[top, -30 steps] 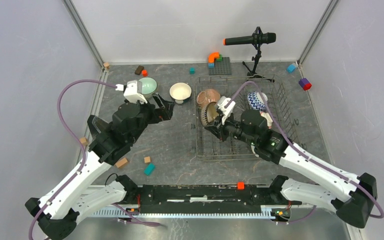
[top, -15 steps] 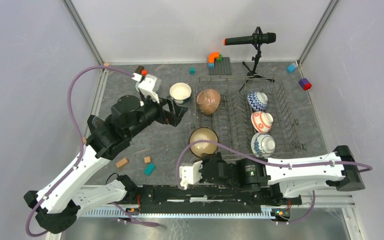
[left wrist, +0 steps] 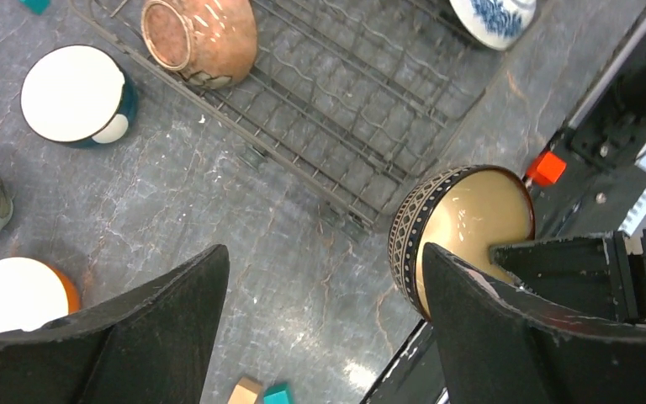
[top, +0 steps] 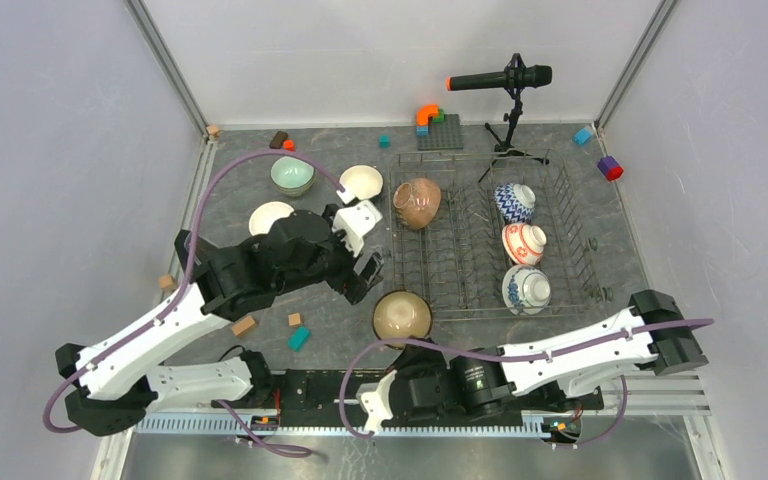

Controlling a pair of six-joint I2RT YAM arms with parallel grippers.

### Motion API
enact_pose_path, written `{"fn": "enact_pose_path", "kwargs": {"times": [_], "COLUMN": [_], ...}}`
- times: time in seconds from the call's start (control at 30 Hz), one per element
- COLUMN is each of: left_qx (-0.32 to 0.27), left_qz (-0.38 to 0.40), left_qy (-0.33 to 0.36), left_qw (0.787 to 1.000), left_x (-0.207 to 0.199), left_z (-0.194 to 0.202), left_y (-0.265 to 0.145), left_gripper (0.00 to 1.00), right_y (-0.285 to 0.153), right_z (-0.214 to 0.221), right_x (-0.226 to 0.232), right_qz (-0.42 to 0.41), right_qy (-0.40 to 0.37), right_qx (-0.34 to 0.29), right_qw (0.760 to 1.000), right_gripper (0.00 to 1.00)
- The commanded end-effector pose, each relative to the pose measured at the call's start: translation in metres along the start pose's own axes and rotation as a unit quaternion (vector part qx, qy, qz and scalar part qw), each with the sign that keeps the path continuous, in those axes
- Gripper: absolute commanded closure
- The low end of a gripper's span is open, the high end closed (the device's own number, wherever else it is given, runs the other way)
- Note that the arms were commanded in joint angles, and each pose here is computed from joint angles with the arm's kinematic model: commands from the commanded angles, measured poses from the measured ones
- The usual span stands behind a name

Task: Unload the bowls from the dish rack
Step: Place the bowl at the center of the board.

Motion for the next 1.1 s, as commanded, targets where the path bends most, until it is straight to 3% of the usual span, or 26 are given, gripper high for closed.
{"fn": "enact_pose_path", "kwargs": {"times": [0.0, 0.27, 0.73, 0.8, 0.97, 1.07], "left_qx": [0.033, 0.109, 0.167, 0.166, 0.140, 0.122], "left_qz": [0.017, -0.017, -0.030, -0.028, -0.028, -0.015], "left_qy": [0.061, 0.119, 0.133, 0.129, 0.120, 0.113], "left_qw": [0.997, 0.987, 0.977, 0.977, 0.982, 0.986], "left_x": [-0.007, -0.022, -0.030, -0.031, -0.030, -0.031], "left_z": [0.004, 0.027, 0.049, 0.049, 0.038, 0.030], "left_y": [-0.001, 0.027, 0.056, 0.056, 0.046, 0.037], "left_gripper": [0.11, 0.17, 0.42, 0.40, 0.25, 0.22], "right_y": [-0.008, -0.005, -0.007, -0.006, -0.004, -0.003], "right_z": [-0.008, -0.018, -0.031, -0.032, -0.032, -0.032], "right_x": [-0.012, -0.009, -0.013, -0.013, -0.011, -0.010], "right_qz": [0.031, 0.025, 0.029, 0.030, 0.026, 0.025], "right_qy": [-0.001, -0.006, 0.001, 0.000, -0.005, -0.007], "right_qx": [0.003, -0.005, -0.029, -0.029, -0.026, -0.023], "right_qw": [1.000, 1.000, 0.999, 0.999, 0.999, 0.999], "right_gripper": [1.00, 1.00, 1.00, 1.00, 1.00, 1.00]}}
Point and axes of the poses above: each gripper's point midway between its finger pads, its own y axis out along the fingers, its own x axis along the line the jaws close on, z = x × y, the point moved 6 cm from there along -y, back along the fingers, and after that the axes turned 3 degrees about -y, right-handed, at the moved point
